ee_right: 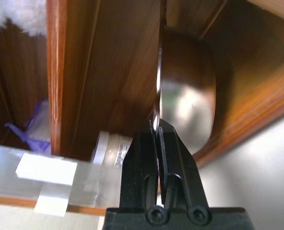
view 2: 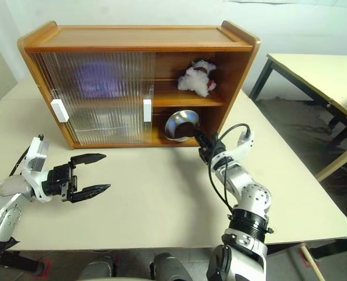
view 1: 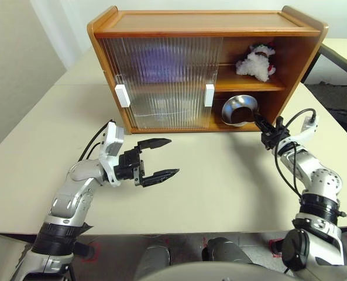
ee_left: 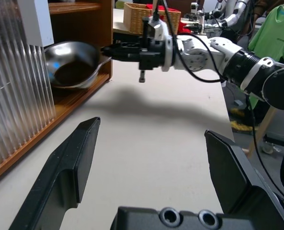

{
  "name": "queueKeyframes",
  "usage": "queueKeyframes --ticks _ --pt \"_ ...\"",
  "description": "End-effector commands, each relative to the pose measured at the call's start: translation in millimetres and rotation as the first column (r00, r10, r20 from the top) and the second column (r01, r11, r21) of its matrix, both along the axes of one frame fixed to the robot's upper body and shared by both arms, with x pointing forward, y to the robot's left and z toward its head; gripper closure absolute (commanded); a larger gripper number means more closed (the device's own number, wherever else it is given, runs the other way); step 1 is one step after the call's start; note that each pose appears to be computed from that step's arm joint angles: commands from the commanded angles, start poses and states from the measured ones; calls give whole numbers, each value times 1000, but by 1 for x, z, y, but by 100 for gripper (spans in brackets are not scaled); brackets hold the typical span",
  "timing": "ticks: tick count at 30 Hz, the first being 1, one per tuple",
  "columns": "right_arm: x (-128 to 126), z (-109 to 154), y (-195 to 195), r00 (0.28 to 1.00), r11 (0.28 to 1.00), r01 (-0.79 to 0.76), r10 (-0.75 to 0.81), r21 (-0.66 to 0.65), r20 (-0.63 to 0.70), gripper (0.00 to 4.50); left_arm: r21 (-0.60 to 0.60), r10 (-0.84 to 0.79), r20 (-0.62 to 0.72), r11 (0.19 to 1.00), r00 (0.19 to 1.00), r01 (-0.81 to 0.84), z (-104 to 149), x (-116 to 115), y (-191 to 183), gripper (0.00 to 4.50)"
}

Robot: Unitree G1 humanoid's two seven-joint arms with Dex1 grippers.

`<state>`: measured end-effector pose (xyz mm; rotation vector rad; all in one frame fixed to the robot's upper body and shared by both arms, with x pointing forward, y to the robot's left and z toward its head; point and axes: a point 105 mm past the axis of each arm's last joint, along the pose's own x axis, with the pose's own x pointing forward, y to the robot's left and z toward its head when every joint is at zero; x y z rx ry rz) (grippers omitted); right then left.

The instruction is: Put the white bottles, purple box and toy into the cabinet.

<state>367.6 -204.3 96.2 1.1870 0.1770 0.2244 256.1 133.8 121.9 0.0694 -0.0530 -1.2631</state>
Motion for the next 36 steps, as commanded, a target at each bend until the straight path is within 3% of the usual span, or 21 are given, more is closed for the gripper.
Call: queueKeyframes --ticks 1,17,20,26,30,36 --pt "11 -4 4 1000 1000 24 -25 -15 -16 446 13 2 12 1000 1000 -2 3 1 0 0" --pt "25 -13 -4 999 995 37 -40 -88 -37 446 14 -7 22 1000 1000 7 7 3 -4 0" --pt "19 -7 -3 999 982 -19 26 -186 39 377 13 -18 23 1000 1000 18 7 2 -6 0" --pt "7 -6 0 983 931 -98 145 -352 110 163 13 -25 20 1000 999 25 6 2 -7 0" --pt "-8 -13 4 963 879 -196 256 -434 83 12 11 -26 22 1000 999 25 6 2 -8 0" --pt "-42 -8 10 884 790 -400 467 -465 33 5 6 -21 16 1000 1000 21 4 0 -8 0"
